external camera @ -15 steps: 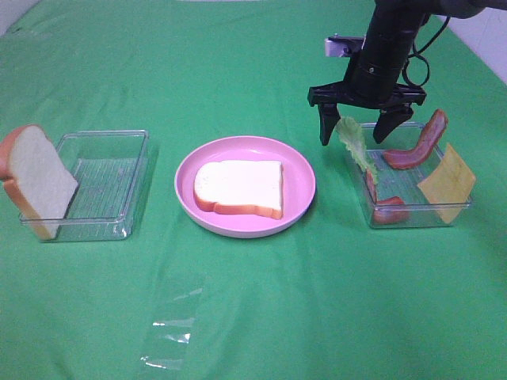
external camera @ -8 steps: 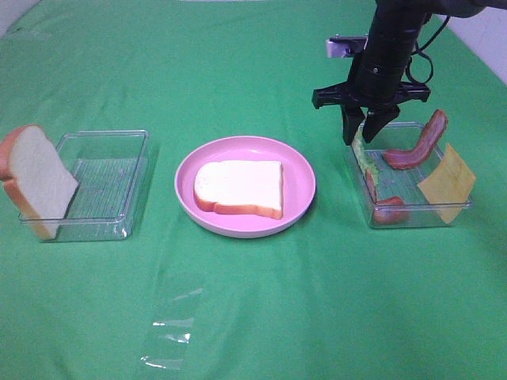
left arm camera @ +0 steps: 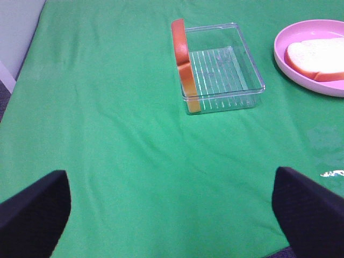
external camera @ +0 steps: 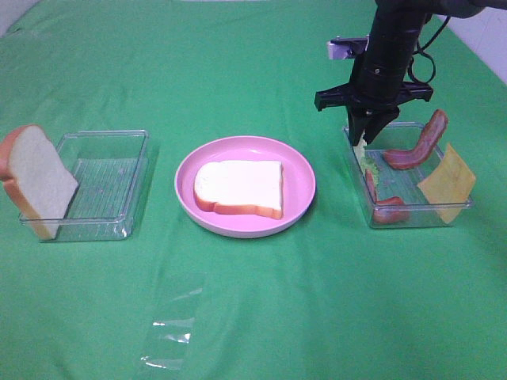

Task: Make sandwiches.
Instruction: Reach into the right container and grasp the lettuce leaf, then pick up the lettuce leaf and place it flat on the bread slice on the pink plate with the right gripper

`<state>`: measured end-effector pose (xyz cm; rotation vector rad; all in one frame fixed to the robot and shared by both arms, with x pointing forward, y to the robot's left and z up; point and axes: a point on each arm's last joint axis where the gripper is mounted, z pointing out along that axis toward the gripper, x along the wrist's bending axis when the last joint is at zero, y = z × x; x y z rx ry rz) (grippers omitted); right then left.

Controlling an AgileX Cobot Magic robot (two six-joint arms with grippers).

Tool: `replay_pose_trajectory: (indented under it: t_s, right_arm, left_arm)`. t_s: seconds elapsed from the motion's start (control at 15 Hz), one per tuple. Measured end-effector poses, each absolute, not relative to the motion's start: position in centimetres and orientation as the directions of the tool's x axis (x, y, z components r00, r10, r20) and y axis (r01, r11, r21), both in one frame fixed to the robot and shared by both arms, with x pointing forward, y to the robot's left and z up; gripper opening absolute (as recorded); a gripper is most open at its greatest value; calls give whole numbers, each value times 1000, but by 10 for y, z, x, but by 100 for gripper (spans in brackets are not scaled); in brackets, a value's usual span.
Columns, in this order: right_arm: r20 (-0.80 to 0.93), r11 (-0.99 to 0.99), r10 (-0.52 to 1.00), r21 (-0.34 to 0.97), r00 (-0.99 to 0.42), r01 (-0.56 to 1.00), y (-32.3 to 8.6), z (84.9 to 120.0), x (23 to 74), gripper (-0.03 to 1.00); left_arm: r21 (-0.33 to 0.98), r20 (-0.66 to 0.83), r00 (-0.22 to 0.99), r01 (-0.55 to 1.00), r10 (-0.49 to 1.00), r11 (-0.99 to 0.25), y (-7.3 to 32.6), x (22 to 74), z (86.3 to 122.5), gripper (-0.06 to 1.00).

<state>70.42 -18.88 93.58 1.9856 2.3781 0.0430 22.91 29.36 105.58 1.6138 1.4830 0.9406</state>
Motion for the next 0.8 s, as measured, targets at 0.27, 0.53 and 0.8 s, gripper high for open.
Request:
replay_pose_trajectory:
  t_s: [0.27, 0.53, 0.8]
  right_arm:
    - [-17, 179, 984, 34, -178, 983, -189, 936, 703, 1]
    - [-14, 177, 984, 95, -177, 980, -191, 978, 697, 1]
    - [13, 173, 983, 252, -183, 952, -193, 1051, 680, 1]
  left_arm:
    - [888, 34, 64, 456, 997, -59, 294, 229, 1056, 93]
    - [888, 34, 64, 456, 997, -59, 294, 229, 1056, 93]
    - [888, 34, 64, 456, 997, -59, 294, 229, 1056, 93]
